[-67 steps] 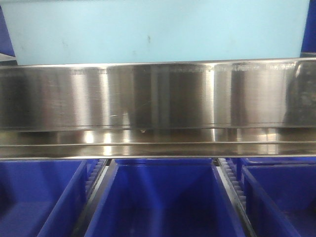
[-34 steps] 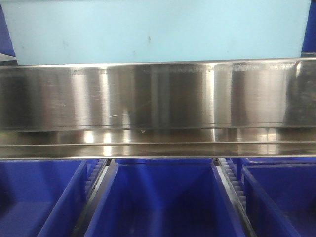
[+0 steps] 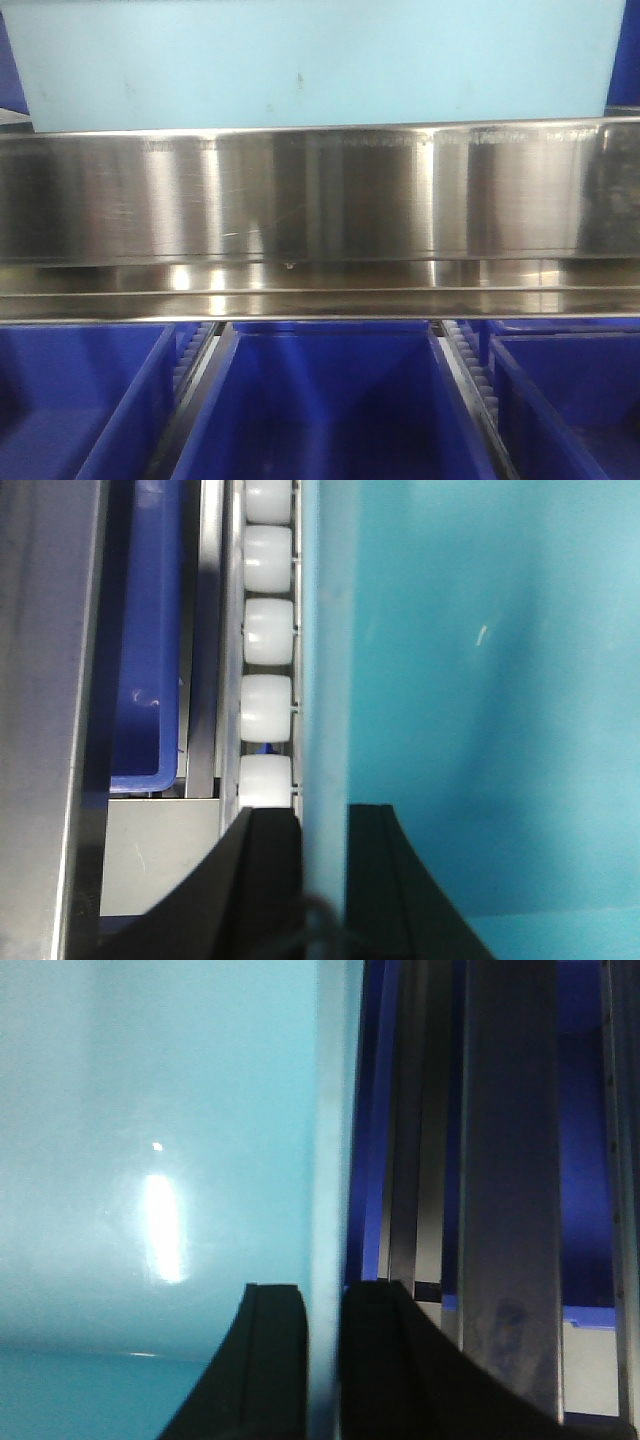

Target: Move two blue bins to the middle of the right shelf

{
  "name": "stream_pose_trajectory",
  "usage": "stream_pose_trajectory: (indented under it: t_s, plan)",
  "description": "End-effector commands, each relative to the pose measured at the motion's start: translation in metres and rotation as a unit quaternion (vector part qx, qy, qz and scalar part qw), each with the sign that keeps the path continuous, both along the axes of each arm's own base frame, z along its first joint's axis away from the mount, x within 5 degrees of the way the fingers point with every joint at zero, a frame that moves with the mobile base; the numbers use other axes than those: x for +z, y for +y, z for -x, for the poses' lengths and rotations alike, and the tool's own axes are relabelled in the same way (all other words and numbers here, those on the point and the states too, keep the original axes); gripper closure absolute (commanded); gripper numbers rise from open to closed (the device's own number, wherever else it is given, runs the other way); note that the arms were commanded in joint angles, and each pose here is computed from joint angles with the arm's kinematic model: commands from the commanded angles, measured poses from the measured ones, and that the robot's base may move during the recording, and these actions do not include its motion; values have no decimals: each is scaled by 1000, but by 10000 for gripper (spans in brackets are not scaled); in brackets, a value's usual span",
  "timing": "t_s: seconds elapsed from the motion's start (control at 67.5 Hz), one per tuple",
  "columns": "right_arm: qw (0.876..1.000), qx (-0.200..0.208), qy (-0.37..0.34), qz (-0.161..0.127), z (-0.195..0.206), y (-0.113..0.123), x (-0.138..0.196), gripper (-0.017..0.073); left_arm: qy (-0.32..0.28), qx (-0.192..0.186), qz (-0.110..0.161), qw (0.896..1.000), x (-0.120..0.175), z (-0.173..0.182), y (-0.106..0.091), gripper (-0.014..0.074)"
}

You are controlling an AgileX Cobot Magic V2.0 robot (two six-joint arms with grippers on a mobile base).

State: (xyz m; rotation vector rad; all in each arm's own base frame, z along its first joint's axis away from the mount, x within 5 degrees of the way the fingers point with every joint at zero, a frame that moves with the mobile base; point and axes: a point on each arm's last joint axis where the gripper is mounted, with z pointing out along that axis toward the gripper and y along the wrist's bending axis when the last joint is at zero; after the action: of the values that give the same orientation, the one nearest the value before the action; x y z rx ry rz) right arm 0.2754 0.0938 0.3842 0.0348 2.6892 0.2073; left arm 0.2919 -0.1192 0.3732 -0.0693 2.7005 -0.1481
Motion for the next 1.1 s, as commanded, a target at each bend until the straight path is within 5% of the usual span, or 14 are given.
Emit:
stream_pose_trajectory:
  t_s: [0.0,0.356,0.593,0.815,1.082]
  plan:
    - [1000,4,-5,-18,-3,4,0,726,-4,0,19,1000,2,1,-3,704]
    - [1000,12,0,-12,-5,5,-4,726,-16,-3,25,1000,3,-1,-4,704]
    - [999,12,-24,-20,7,1,11,726,-99,-7,62,993,43,6,-1,704]
    - [995,11,-90,-35,22,-5,50,726,-177,-8,91,980,90,25,8,704]
    - [979,30,-196,-48,30,-9,104,726,-287,-8,111,951,137,42,19,704]
